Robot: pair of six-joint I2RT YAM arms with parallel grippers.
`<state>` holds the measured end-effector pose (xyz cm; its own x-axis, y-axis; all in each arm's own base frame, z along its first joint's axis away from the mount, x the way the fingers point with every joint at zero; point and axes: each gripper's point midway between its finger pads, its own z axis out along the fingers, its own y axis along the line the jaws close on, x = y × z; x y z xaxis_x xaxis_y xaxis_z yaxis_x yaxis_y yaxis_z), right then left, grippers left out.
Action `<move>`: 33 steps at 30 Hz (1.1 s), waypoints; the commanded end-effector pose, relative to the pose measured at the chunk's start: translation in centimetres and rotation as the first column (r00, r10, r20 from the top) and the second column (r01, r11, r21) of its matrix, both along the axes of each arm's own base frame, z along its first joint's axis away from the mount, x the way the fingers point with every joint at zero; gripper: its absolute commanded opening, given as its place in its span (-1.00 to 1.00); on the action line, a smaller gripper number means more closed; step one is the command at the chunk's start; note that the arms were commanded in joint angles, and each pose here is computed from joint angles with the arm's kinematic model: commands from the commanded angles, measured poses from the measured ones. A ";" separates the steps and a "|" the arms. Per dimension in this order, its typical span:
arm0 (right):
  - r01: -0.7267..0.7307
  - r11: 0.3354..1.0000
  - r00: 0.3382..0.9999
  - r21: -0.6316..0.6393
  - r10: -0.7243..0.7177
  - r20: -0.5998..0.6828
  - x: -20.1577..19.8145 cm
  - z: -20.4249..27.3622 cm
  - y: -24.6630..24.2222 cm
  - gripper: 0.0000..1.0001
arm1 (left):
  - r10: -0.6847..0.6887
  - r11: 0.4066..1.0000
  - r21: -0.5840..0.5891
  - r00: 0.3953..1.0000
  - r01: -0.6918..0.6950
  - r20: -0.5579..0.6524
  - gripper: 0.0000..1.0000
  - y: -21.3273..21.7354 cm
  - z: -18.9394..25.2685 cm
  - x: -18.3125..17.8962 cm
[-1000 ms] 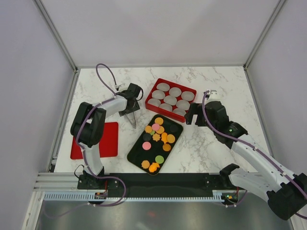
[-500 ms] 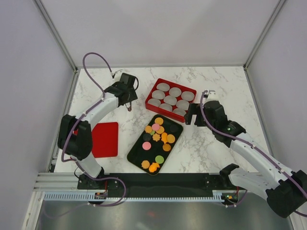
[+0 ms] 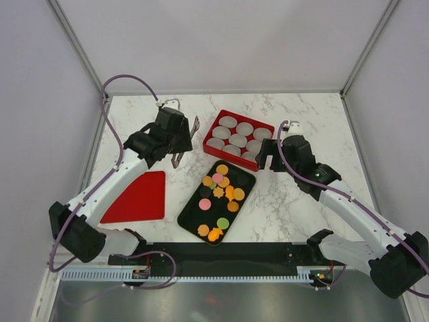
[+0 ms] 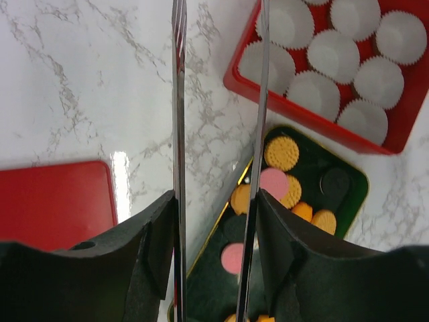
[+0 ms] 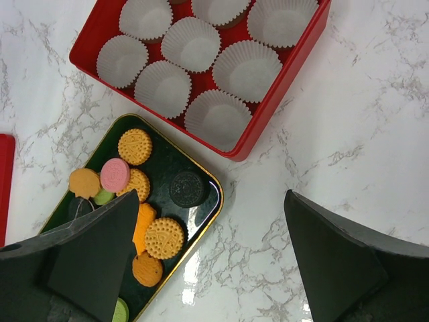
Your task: Pack the cookies
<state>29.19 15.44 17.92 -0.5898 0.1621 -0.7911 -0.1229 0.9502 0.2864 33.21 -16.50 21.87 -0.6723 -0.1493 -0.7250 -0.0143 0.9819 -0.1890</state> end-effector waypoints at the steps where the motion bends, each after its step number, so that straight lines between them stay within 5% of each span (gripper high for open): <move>1: 0.026 1.000 0.997 0.010 -0.027 0.077 1.3 2.6 -0.1 0.96 | -0.139 0.987 0.069 0.990 0.142 -0.038 0.11 0.1 0.4 -4.5; 13: 0.040 0.998 0.995 0.040 -0.043 0.091 1.3 3.6 -0.1 0.96 | -0.362 0.927 0.050 0.921 0.372 -0.143 0.01 -2.8 -1.9 -13.7; 33: 0.045 0.997 0.997 0.066 -0.049 0.060 0.4 2.4 -0.1 0.95 | -0.461 0.869 0.066 0.852 0.490 -0.248 0.02 -3.1 -5.3 -18.4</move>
<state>29.57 15.34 19.54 -0.5560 0.2129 -0.8035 -0.0984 0.9430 0.3179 15.97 -19.37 16.59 -0.7700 0.3074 -0.5591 0.4208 0.9033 -0.0830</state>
